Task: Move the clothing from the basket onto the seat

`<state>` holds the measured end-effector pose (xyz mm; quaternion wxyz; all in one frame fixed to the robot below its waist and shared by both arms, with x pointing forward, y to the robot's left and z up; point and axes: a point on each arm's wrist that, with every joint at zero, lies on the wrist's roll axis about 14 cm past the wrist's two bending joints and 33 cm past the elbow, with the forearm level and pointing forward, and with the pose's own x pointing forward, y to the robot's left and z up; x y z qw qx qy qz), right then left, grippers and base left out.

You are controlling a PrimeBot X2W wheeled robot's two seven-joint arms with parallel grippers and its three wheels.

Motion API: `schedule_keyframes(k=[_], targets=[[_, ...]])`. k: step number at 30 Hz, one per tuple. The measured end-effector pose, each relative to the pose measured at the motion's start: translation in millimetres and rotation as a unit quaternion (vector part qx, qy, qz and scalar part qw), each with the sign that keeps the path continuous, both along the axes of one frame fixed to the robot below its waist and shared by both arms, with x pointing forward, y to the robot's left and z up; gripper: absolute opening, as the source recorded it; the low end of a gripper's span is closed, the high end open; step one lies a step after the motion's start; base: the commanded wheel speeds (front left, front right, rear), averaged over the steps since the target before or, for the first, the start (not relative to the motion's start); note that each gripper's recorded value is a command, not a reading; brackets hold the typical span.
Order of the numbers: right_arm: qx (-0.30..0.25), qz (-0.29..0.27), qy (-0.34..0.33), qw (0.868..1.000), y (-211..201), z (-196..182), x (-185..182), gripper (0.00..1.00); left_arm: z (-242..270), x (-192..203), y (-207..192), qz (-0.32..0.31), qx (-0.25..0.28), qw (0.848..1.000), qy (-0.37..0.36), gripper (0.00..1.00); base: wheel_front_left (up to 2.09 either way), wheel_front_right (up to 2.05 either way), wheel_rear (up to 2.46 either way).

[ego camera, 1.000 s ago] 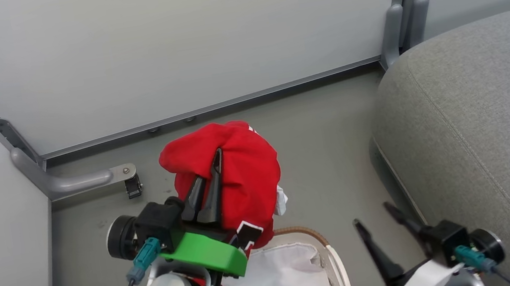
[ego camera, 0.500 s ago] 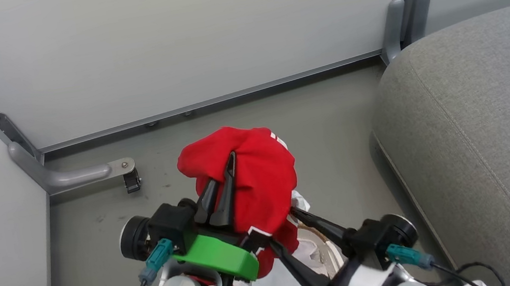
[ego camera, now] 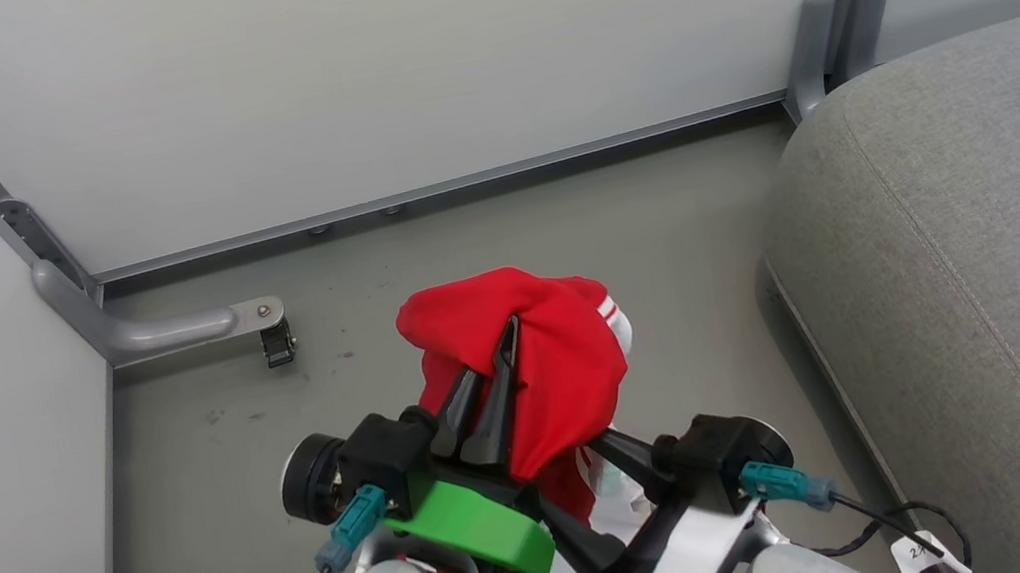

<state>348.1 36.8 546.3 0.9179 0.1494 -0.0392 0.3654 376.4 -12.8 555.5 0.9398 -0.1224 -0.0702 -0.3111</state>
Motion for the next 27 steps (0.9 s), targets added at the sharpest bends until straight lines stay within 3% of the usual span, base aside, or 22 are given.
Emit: schedule_keyframes(k=[5, 7, 8, 19, 20, 21, 22, 27], targets=[[0.023, 0.002, 0.008, 1.0, 0, 6, 4, 1.0, -1, -4, -6, -0.011, -0.003, 1.0, 0.003, 0.0, 0.0, 0.0, 0.0], [0.034, -0.001, 0.01, 0.999, -2, 10, 6, 0.4, -2, -6, -10, -0.016, -0.004, 1.0, 0.005, 0.0, 0.0, 0.0, 0.0], [0.037, -0.002, 0.011, 0.999, -2, 11, 7, 0.0, -2, -7, -11, -0.018, -0.004, 1.0, 0.005, 0.0, 0.0, 0.0, 0.0], [0.046, -0.019, -0.002, 0.999, -11, 21, 17, 0.0, -2, -6, -17, -0.026, -0.007, 1.0, 0.007, 0.0, 0.0, 0.0, 0.0], [0.045, -0.021, -0.002, 0.999, -12, 21, 18, 0.0, -2, -6, -17, -0.025, -0.007, 1.0, 0.006, 0.07, 0.0, 0.0, 0.0], [0.043, -0.025, -0.005, 0.999, -14, 21, 19, 0.0, -1, -5, -17, -0.024, -0.007, 1.0, 0.006, 0.6, 0.0, 0.0, 0.0], [0.042, -0.027, -0.007, 0.999, -15, 21, 19, 0.0, -1, -4, -17, -0.023, -0.008, 1.0, 0.007, 1.0, 0.0, 0.0, 0.0], [0.042, -0.058, -0.008, 0.997, -33, 19, 23, 0.0, -3, 1, -18, -0.02, -0.008, 1.0, 0.008, 1.0, 0.0, 0.0, 0.0]])
